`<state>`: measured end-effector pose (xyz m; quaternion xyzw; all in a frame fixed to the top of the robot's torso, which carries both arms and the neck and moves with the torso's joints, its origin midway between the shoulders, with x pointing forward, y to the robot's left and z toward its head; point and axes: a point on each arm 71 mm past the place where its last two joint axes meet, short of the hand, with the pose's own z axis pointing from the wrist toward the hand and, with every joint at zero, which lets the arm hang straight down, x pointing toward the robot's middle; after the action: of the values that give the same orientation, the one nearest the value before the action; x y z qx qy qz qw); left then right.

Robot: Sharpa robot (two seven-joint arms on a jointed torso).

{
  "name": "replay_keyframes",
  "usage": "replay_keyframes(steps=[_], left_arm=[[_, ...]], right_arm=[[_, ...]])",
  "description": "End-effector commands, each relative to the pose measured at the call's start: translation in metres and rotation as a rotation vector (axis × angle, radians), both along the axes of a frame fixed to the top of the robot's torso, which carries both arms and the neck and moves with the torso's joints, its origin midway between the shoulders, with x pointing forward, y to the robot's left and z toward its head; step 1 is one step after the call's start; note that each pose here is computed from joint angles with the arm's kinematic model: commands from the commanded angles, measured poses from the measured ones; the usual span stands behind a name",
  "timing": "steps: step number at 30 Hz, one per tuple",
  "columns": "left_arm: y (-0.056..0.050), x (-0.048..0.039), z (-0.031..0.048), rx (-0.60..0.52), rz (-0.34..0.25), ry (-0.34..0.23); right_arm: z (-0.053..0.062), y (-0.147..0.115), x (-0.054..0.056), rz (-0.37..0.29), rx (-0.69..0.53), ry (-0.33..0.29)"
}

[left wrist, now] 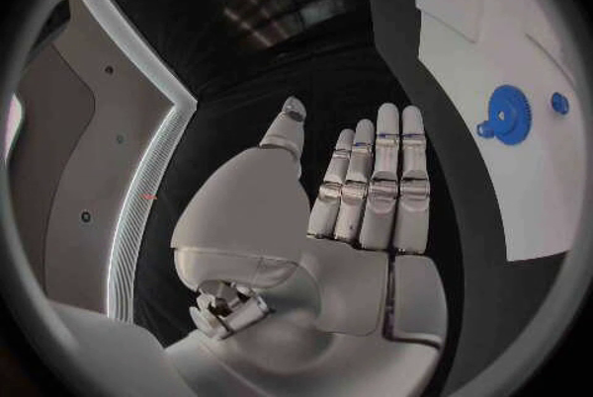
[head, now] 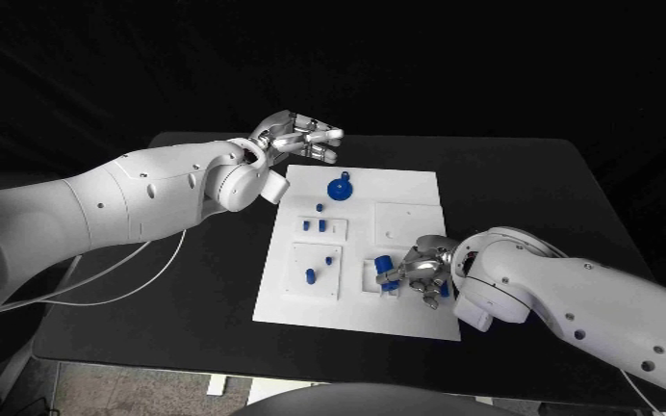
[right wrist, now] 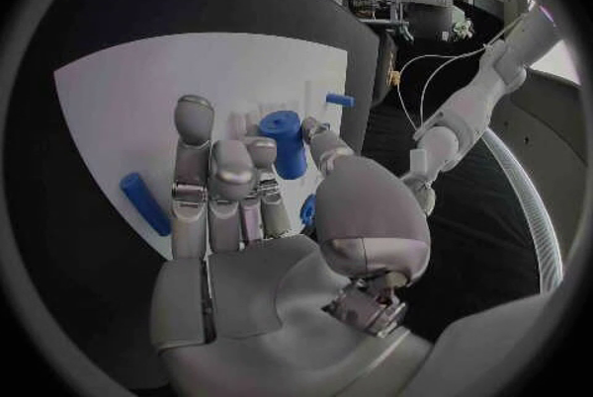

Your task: Assemble the parts on the task board

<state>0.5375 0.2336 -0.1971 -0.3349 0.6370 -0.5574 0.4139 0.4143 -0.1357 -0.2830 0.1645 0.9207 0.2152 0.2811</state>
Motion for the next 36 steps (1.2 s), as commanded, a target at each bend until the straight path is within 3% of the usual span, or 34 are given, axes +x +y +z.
replay_keyframes(steps=[1, 36], left_arm=[[-0.0025, -0.0008, 0.0005, -0.005, -0.021, -0.001], [-0.0028, -0.0006, 0.0001, -0.003, -0.022, 0.004]], right_arm=[[-0.0066, 0.0032, -0.0058, 0.038, -0.027, 0.018], [-0.0017, 0.0029, -0.0016, 0.044, -0.029, -0.084]])
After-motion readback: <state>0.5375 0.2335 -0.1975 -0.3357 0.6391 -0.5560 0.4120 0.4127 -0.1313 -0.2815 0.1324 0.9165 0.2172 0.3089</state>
